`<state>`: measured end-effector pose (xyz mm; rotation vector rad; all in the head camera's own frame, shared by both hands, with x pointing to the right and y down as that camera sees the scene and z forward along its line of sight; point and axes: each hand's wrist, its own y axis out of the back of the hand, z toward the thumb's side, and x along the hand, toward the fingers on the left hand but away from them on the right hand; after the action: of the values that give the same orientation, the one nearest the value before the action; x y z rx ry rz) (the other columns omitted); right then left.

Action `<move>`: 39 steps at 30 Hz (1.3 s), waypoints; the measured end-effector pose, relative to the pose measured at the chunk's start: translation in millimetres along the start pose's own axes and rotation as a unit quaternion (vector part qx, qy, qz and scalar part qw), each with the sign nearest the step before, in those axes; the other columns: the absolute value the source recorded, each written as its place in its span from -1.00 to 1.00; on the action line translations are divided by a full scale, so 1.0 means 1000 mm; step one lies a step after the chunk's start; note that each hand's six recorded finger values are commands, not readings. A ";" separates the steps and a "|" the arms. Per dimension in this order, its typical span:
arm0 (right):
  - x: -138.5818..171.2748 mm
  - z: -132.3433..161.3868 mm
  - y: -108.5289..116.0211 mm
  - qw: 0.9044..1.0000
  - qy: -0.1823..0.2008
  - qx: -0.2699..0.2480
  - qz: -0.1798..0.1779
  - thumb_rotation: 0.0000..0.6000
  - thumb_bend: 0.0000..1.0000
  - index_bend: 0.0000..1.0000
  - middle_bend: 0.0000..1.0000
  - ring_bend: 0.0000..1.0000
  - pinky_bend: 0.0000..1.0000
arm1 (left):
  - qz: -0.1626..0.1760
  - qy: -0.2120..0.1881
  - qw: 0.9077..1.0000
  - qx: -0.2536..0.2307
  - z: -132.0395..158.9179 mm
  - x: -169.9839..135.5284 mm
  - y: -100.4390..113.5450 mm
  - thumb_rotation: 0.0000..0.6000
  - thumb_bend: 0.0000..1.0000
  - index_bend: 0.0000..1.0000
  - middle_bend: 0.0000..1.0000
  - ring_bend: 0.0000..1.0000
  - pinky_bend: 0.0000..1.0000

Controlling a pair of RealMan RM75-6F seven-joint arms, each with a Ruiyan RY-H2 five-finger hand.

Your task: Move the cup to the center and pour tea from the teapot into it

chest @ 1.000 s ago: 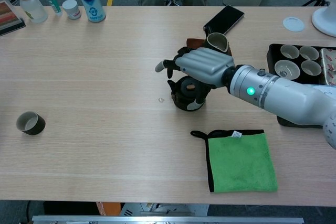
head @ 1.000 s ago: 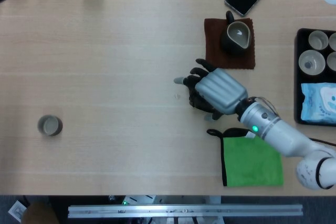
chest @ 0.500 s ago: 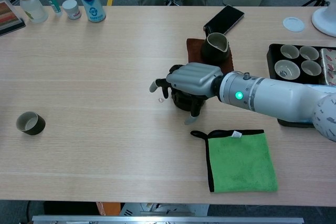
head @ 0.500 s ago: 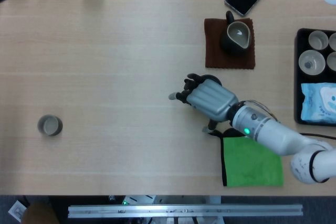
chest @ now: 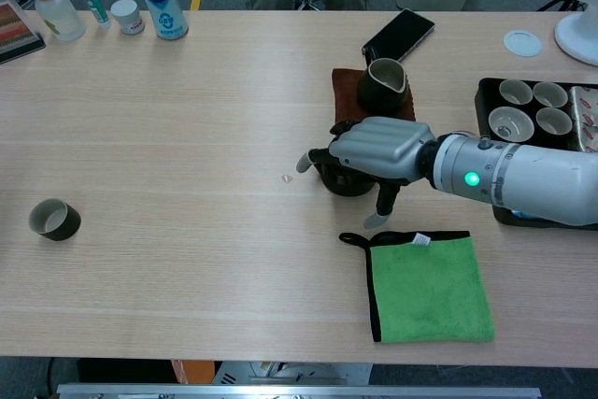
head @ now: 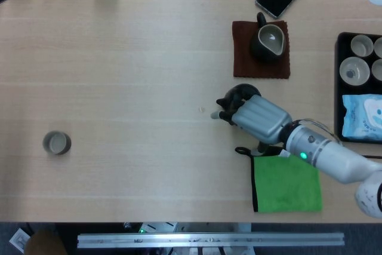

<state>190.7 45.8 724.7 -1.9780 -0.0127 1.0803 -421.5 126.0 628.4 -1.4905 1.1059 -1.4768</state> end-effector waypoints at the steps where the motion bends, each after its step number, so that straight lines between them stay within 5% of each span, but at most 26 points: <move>1: 0.003 -0.002 0.000 1.000 -0.002 0.002 -0.001 1.00 -1.00 -0.68 -0.22 -0.53 -1.00 | 0.000 0.000 1.000 0.000 0.000 0.000 0.000 1.00 -0.32 -0.58 -0.62 -0.79 -0.95; 11: 0.024 -0.022 -0.003 1.000 -0.019 0.008 -0.008 1.00 -1.00 -0.68 -0.22 -0.49 -1.00 | -0.004 -0.005 1.000 0.002 0.004 0.002 -0.002 1.00 -0.32 -0.58 -0.62 -0.79 -0.95; 25: 0.021 -0.005 0.003 0.999 0.011 -0.015 -0.039 1.00 -1.00 -0.68 -0.33 -0.59 -1.00 | 0.000 -0.019 1.000 0.005 0.008 0.006 0.004 1.00 -0.32 -0.58 -0.62 -0.79 -0.95; 32: 0.037 -0.022 0.009 0.997 -0.017 0.000 -0.071 1.00 -1.00 -0.68 -0.32 -0.59 -1.00 | -0.001 -0.027 1.000 0.004 0.011 0.007 0.005 1.00 -0.32 -0.58 -0.62 -0.79 -0.95; 39: 0.048 -0.045 -0.001 0.997 -0.053 0.016 -0.059 1.00 -1.00 -0.57 -0.28 -0.55 -1.00 | -0.005 -0.029 1.000 0.001 0.013 0.007 0.001 1.00 -0.32 -0.58 -0.62 -0.79 -0.95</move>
<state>251.5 34.2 704.2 -1.8644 -0.1661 1.1008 -409.1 117.8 628.9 -1.5296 1.0628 -1.4318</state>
